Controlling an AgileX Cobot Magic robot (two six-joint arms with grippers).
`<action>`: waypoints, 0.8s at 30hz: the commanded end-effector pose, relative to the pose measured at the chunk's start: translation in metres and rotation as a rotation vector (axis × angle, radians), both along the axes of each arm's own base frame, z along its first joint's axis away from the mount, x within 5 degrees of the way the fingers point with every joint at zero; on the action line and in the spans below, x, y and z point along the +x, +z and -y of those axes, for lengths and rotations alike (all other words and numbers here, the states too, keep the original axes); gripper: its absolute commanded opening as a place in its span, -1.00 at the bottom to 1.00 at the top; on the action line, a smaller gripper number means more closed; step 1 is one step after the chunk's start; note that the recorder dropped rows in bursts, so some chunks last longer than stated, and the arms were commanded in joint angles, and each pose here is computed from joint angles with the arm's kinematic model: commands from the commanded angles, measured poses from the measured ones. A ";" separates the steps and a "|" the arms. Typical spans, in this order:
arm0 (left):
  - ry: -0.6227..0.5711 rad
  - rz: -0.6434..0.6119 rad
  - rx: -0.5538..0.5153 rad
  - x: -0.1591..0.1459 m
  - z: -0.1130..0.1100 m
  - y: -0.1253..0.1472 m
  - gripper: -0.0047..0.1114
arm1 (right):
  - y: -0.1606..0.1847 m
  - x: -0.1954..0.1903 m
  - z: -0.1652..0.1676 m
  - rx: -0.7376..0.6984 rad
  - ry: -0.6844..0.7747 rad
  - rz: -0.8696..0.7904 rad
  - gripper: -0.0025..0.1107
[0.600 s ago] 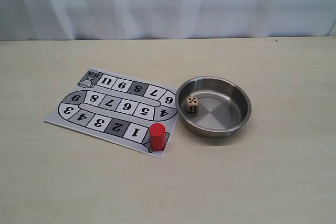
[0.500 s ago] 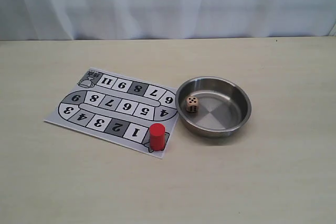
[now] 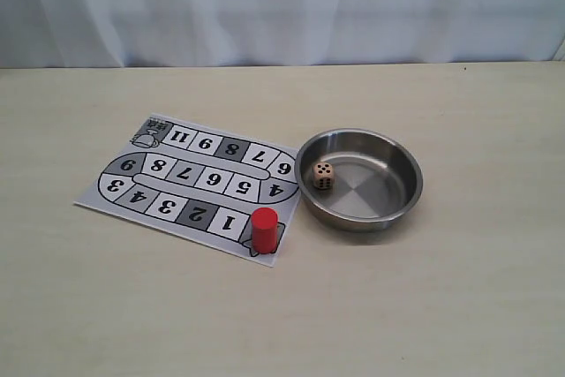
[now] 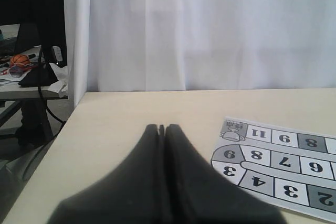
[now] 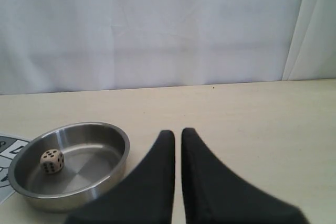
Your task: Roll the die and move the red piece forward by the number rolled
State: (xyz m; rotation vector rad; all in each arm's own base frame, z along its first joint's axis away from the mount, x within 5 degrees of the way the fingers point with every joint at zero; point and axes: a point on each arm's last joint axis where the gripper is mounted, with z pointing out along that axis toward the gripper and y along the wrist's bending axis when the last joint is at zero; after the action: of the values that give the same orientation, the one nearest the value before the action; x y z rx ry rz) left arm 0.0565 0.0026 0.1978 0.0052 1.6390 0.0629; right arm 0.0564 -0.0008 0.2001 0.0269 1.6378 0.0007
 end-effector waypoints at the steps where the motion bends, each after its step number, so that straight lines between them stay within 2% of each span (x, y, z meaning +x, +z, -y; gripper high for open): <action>1: -0.001 0.012 -0.004 0.000 0.000 0.002 -0.92 | 0.008 0.000 0.000 -0.008 -0.005 0.104 -0.88; 7: -0.001 0.012 -0.004 0.000 0.000 0.002 -0.92 | 0.026 -0.002 0.001 0.029 -0.009 0.301 -0.88; 8: -0.001 0.012 -0.004 0.000 0.000 0.002 -0.92 | 0.028 -0.003 0.001 0.101 -0.008 0.289 -0.88; 11: -0.001 0.012 -0.004 0.000 0.000 0.002 -0.92 | 0.051 -0.008 0.000 0.114 0.001 0.290 -0.88; 15: -0.001 0.014 -0.004 0.000 0.000 0.003 -0.92 | 0.091 -0.018 -0.002 0.113 0.021 0.195 -0.88; 16: -0.001 0.014 -0.004 0.000 0.000 0.003 -0.92 | 0.102 -0.016 -0.003 0.113 0.025 0.126 -0.88; 20: -0.001 0.014 -0.004 0.000 0.000 0.003 -0.92 | 0.121 -0.004 -0.004 0.122 0.036 -0.034 -0.88; 24: -0.001 0.014 -0.004 0.000 0.000 0.003 -0.92 | 0.138 0.011 -0.005 0.108 0.040 -0.118 -0.88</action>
State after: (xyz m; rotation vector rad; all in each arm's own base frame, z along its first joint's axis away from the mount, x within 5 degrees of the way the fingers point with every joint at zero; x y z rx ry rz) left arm 0.0565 0.0026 0.1978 0.0052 1.6390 0.0629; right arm 0.0577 0.0038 0.3293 0.0881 1.6840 0.1314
